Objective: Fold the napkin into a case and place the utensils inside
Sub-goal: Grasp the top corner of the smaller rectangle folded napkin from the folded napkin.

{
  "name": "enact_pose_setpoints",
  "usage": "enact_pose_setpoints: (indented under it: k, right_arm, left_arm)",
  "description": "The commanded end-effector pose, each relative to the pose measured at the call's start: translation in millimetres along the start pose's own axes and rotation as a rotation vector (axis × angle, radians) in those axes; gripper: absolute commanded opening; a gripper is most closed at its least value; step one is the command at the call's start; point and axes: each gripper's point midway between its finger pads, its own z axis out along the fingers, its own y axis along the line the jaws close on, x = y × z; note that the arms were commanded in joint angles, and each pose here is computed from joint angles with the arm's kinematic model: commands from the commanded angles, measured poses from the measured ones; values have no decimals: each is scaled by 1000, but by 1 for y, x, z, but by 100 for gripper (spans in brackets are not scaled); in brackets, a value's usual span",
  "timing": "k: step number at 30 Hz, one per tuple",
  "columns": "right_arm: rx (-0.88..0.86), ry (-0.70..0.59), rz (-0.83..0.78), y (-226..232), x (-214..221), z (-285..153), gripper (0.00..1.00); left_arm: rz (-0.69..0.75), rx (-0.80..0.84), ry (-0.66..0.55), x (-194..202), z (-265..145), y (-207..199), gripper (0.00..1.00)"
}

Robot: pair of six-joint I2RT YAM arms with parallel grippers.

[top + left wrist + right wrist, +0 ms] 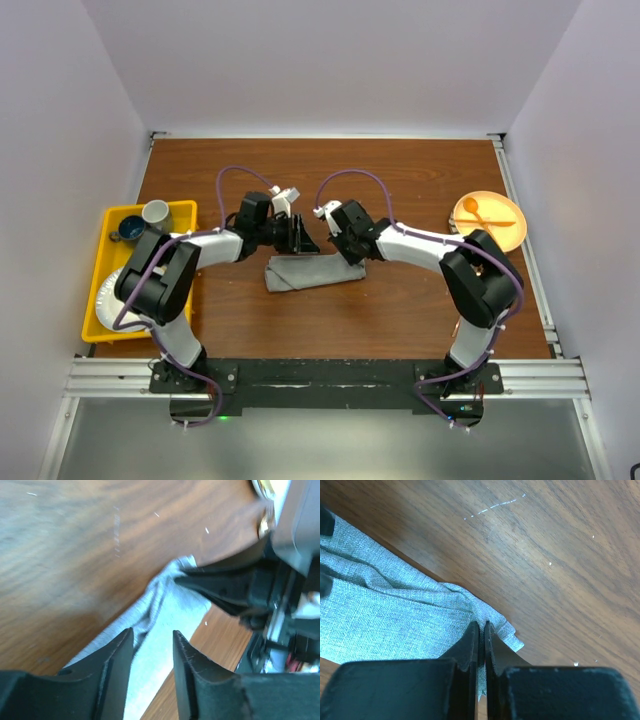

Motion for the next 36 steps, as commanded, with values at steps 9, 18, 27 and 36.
enact_pose_setpoints:
  k: [9,18,27,36]
  right_arm:
    - [21,-76,16,-6,-10,-12,0]
    - [17,-78,19,-5,-10,-11,0]
    - [14,-98,17,-4,-15,-15,0]
    - [12,-101,25,-4,-15,-15,0]
  left_arm:
    - [352,241,-39,12,-14,-30,42]
    - [816,176,-201,6,-47,-35,42]
    - [1329,229,-153,0,-30,-43,38]
    - [1514,304,-8,5,-6,-30,33]
